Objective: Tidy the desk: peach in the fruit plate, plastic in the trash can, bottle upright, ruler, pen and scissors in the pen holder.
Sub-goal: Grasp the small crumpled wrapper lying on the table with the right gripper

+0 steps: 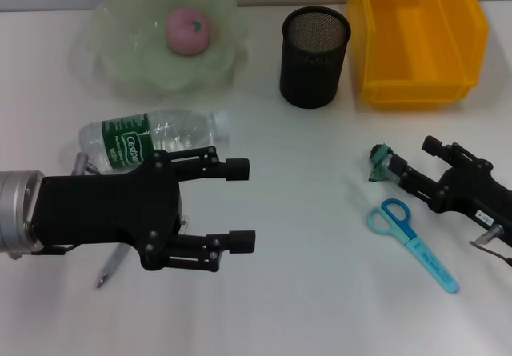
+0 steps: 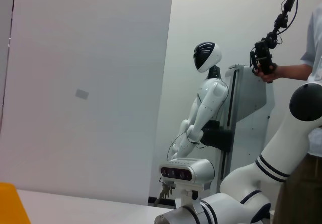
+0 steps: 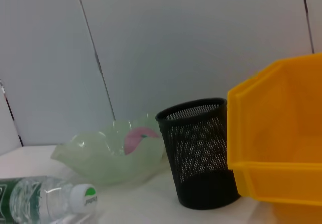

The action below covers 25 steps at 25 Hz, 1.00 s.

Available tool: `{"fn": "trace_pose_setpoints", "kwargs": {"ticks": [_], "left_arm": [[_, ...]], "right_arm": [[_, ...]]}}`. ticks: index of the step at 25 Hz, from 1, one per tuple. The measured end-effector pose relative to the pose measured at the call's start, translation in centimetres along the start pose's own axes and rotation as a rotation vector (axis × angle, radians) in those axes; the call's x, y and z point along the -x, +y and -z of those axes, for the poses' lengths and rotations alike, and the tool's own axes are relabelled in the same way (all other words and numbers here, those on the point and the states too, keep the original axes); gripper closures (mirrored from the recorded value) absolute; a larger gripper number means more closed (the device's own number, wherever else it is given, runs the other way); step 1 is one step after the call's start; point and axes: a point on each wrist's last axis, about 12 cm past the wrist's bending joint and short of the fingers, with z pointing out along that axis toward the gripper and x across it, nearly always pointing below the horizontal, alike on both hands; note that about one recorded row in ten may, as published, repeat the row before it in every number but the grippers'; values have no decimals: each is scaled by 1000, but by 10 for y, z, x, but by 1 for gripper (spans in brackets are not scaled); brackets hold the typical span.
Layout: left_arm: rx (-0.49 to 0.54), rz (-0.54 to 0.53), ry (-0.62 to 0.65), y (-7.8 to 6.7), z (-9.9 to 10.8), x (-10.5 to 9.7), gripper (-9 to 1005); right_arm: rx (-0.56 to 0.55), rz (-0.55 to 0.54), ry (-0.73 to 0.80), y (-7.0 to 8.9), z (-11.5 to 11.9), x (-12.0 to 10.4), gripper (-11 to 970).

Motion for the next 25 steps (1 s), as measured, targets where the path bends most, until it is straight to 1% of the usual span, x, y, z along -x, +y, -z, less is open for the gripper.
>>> {"fn": "trace_pose_setpoints", "kwargs": {"ticks": [9, 21, 24, 25], "left_arm": [[11, -4, 4, 3, 0, 1, 194], [19, -11, 9, 6, -2, 2, 195], [21, -11, 9, 6, -2, 2, 195], [21, -11, 9, 6, -2, 2, 195]], "right_arm": [[-12, -4, 50, -1, -13, -1, 211], [-5, 7, 88, -1, -18, -3, 222], [-1, 5, 92, 0, -21, -3, 446], [-1, 5, 92, 0, -21, -3, 495]]}}
